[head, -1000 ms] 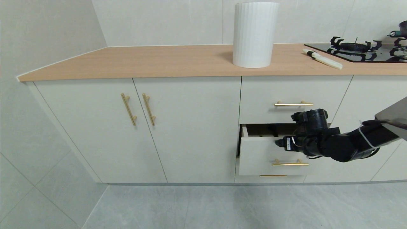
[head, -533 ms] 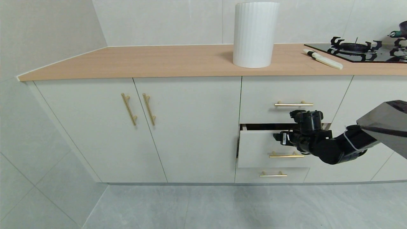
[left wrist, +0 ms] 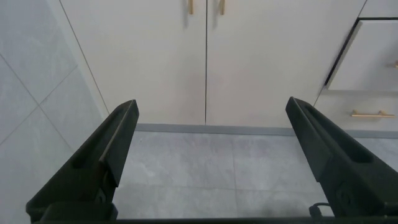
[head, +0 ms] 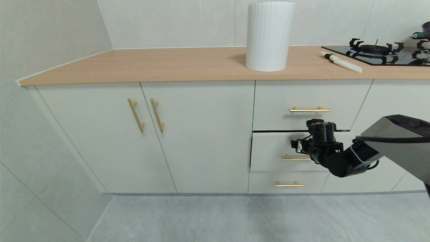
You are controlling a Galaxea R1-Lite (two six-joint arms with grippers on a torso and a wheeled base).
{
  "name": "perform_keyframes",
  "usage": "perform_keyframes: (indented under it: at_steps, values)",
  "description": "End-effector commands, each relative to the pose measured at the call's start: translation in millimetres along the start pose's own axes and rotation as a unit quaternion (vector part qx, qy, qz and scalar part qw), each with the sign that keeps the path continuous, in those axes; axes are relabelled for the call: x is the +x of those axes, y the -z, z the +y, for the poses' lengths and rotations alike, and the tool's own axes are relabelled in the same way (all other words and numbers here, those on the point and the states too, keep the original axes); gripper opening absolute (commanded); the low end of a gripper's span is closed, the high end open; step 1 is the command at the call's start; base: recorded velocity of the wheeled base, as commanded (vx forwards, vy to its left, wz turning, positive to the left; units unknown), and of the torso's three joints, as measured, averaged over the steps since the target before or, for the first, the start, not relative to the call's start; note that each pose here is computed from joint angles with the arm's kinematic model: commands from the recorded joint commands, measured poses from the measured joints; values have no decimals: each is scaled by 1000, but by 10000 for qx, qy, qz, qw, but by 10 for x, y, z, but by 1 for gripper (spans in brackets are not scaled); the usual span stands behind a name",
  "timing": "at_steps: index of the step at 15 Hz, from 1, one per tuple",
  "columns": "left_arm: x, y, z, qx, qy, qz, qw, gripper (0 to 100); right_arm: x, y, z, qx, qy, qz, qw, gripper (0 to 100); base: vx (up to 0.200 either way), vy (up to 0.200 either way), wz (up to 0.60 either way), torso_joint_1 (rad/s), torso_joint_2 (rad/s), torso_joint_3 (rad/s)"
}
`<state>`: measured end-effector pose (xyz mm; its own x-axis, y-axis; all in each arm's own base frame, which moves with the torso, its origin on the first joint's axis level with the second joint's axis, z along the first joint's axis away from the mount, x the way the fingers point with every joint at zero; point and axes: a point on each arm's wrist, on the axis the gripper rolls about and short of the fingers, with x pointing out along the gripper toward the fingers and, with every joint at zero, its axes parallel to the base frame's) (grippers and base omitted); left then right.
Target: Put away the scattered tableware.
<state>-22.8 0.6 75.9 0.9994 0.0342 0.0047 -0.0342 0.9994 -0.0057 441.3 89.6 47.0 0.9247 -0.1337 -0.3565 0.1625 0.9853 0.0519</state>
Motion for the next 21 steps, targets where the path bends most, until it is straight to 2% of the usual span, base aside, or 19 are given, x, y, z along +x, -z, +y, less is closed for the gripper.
perform_keyframes:
  at_steps: [1,4,13,15,18,21]
  values:
    - [0,0,0,-3,3,0,10000,100,107,42,29,78,86,-182,9998,100,0,0,0,0,0,0]
    - [0,0,0,5,-5,0,10000,100,190,55,26,156,232,-389,9989,100,0,0,0,0,0,0]
    - [0,0,0,-3,-5,0,10000,100,207,-69,-47,285,330,-615,9972,100,0,0,0,0,0,0]
    - [0,0,0,5,-5,0,10000,100,-74,-233,-110,296,332,-644,9969,100,0,0,0,0,0,0]
    - [0,0,0,-3,-5,0,10000,100,-799,-545,-261,379,262,-847,9953,100,0,0,0,0,0,0]
    - [0,0,0,5,3,0,10000,100,-1884,-958,-517,669,235,-1734,9823,100,0,0,0,0,0,0]
